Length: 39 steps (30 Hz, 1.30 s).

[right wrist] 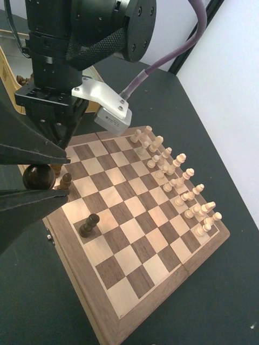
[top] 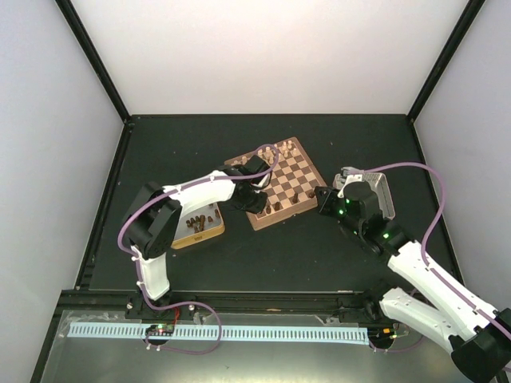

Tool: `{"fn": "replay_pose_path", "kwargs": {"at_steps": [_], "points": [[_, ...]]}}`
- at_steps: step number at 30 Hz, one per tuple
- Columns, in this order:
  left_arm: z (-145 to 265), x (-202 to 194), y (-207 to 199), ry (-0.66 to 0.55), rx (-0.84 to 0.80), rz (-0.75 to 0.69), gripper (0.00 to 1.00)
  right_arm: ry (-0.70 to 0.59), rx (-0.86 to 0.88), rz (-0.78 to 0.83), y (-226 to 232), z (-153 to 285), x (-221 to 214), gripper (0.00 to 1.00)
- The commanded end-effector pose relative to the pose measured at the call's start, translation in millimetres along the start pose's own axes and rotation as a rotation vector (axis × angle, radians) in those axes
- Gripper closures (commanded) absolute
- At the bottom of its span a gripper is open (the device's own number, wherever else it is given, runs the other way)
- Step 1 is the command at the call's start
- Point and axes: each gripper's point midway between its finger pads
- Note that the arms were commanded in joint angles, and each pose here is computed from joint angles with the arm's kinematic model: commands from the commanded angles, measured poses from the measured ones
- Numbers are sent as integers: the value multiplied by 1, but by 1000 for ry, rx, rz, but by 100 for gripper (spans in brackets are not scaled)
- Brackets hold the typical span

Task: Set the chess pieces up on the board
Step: Place the chess piece on the chessboard.

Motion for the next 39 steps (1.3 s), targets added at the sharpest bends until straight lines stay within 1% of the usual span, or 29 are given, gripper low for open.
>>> {"fn": "replay_pose_path", "kwargs": {"at_steps": [1,3,14,19,23,28,33,36,39], "points": [[-4,-1,6,23,47,5,88,-3,3,-7,-4,3,-3,90],[-6,0,8,25,58,6,89,0,5,-11,-4,3,-4,90],[-10,2,11,25,80,7,89,21,17,-7,-5,1,-10,89],[-11,1,2,33,32,8,76,34,25,5,-2,-1,-12,88],[-2,6,0,10,18,20,66,51,23,27,0,-2,-12,87],[19,17,-2,-50,-3,32,58,66,48,41,8,-5,-13,87],[46,23,6,-128,-9,70,56,89,82,83,21,-14,-12,87],[67,24,17,-200,-21,121,55,74,99,145,30,-22,-6,87],[91,24,27,-284,-48,165,54,51,79,221,35,-35,2,87]]}}
Point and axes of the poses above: each gripper's point midway between its finger pads, its own z axis back along the fingers, its own y axis along the line the jaws close on, x = y × z, and after that the axes turned 5 degrees about -z, right-handed
